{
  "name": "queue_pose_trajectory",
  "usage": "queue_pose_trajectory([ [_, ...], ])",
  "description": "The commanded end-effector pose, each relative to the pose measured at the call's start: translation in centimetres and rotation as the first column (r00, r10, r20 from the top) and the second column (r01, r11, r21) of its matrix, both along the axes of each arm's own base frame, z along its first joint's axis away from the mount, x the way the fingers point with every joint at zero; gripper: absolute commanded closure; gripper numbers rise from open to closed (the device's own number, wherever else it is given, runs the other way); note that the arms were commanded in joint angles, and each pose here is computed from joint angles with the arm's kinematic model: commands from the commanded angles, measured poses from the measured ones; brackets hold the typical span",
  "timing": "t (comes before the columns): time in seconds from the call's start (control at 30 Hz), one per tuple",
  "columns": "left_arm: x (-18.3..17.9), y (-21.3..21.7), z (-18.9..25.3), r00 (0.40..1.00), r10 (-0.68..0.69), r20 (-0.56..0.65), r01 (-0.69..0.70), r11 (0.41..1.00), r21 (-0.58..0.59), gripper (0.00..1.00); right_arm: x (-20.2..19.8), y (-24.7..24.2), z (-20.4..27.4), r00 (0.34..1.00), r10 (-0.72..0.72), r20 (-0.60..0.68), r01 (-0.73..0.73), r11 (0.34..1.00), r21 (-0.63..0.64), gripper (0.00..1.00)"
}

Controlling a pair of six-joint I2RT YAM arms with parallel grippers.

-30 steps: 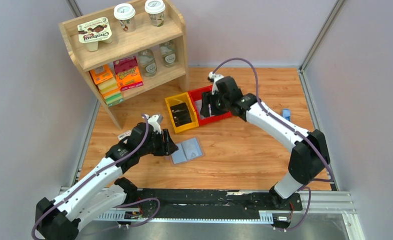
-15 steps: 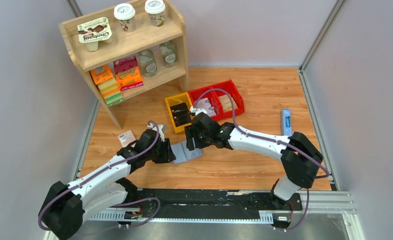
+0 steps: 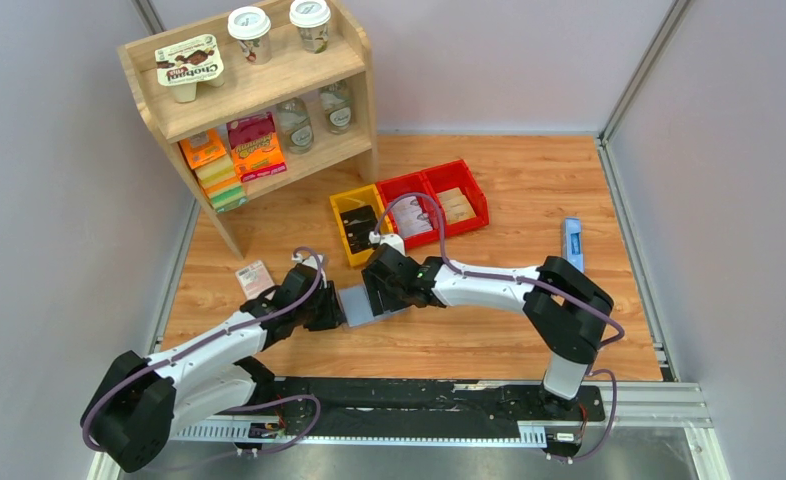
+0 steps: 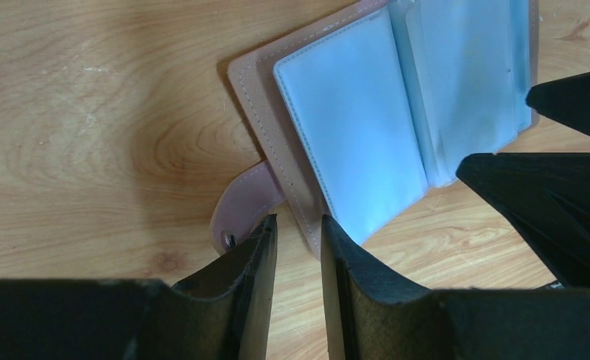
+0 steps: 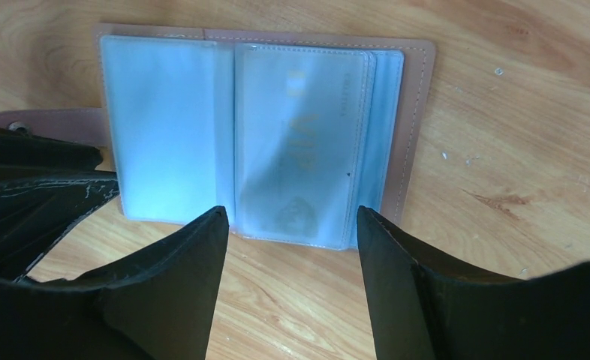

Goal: Take the credit cards out of the card holder
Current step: Remove the credit card from the card holder.

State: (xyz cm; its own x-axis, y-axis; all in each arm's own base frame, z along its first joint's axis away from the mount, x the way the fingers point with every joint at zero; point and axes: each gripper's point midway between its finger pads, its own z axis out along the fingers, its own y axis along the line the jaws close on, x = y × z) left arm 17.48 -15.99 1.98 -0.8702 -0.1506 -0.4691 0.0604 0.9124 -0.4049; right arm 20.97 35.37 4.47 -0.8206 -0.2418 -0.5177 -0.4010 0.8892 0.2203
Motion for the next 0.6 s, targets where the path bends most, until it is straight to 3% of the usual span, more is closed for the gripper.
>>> queue_pose_trajectory([
  [0.0, -0.1, 0.1, -0.6, 1.000, 0.020, 0.000, -0.020, 1.000, -0.009, 0.64, 1.2, 1.5, 0.6, 0.999, -0.025, 0.030, 0.024, 0.999, 0.032, 0.35],
  [0.33, -0.3, -0.8, -0.7, 1.000, -0.008, -0.011, 0.007, 0.999, -0.051, 0.66, 0.4, 2.6, 1.2, 1.000, 0.025, 0.014, -0.026, 0.997, 0.072, 0.55],
  [0.57, -0.3, -1.2, -0.7, 1.000, -0.022, -0.018, 0.020, 0.997, -0.069, 0.66, -0.4, 4.3, 2.4, 0.995, 0.102, 0.006, -0.102, 0.982, 0.160, 0.56],
])
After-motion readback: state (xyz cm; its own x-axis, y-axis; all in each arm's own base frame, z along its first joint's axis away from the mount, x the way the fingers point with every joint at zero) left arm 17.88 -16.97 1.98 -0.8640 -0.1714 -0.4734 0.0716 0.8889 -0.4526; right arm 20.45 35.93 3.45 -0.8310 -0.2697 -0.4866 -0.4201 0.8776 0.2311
